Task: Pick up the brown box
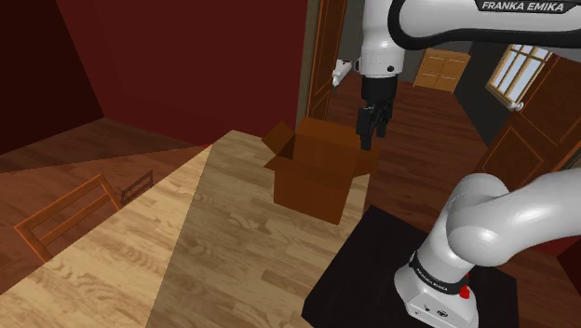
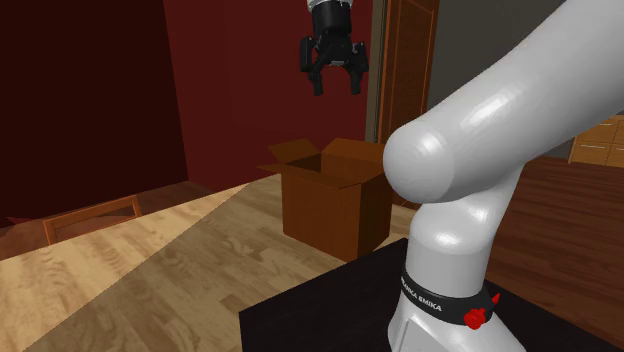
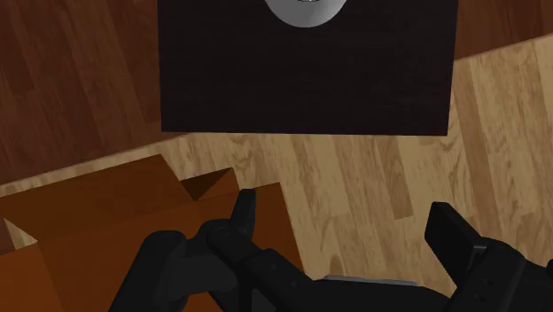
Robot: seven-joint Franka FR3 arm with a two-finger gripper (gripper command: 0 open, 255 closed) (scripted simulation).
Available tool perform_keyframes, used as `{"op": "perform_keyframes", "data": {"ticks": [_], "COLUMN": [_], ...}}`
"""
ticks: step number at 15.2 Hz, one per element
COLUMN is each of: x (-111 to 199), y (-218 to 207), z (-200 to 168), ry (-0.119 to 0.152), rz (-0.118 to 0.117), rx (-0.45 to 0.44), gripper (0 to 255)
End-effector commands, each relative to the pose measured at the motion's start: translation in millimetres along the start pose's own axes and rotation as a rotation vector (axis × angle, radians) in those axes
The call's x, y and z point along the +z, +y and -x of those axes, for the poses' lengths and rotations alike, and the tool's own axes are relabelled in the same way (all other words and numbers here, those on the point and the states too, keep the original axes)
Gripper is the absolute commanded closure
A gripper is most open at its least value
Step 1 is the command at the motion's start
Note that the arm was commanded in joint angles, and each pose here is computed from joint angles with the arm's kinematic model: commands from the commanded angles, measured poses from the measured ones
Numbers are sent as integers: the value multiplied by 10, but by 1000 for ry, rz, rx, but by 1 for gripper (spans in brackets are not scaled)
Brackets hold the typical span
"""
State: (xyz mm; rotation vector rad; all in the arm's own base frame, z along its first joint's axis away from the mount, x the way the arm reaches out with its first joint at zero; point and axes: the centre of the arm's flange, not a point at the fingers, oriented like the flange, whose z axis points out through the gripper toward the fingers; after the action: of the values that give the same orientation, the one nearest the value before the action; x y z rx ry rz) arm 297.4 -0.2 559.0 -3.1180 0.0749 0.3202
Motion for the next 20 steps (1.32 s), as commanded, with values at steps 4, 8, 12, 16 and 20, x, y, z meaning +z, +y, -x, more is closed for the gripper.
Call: {"op": "perform_keyframes", "data": {"ticks": [4,8,12,16,20], "x": [160,366,561,746,921], "y": [-49,-90,-103,-87,-41], "z": [-333,-785,-1243,-1704,-2168], "ry": [17,39,61,84,106], "rz": [2,5,9,12,15], "rx": [46,108,169,230,292], "gripper": [0,0,0,0,0]}}
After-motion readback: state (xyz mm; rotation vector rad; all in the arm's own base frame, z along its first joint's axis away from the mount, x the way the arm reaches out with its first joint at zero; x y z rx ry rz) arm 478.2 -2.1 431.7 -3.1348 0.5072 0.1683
